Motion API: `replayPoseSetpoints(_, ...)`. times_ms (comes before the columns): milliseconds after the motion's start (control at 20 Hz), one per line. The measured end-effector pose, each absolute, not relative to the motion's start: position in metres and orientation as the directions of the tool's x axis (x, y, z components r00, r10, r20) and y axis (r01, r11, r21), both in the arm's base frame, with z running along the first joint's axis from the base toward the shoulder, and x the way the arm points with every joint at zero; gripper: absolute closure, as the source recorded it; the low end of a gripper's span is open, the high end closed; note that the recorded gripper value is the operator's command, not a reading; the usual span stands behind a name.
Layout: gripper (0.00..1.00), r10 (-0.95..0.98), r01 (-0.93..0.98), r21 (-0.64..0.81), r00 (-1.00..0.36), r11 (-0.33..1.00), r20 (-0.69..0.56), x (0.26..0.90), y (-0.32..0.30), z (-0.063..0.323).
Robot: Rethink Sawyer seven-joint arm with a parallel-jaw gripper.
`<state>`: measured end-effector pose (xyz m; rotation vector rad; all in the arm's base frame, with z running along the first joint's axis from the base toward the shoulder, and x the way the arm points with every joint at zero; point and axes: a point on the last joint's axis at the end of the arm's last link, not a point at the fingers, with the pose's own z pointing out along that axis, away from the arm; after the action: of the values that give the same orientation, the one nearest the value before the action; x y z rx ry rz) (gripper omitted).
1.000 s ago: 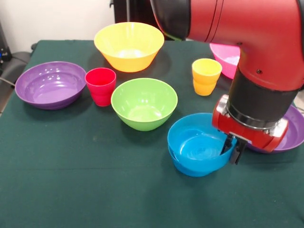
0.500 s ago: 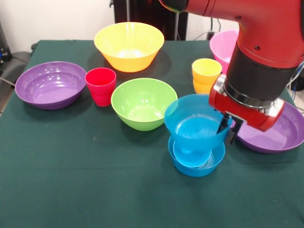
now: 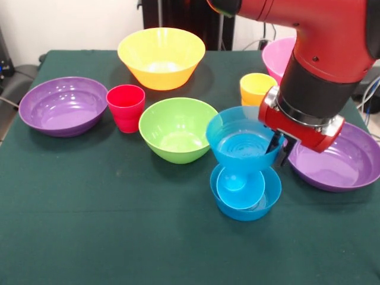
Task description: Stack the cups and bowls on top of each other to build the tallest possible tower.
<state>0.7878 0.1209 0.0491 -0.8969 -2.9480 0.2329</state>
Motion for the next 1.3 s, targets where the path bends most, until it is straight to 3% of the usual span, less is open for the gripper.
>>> replayPoseSetpoints(300, 1.00, 0.550, 0.553, -0.132, -0.833, 0.823, -0.061, 0.7906, 0.1192, 0.0426)
replayPoseSetpoints(1300, 1.00, 0.575, 0.575, -0.121, -0.817, 0.809, -0.043, 0.7874, 0.1173, 0.0445)
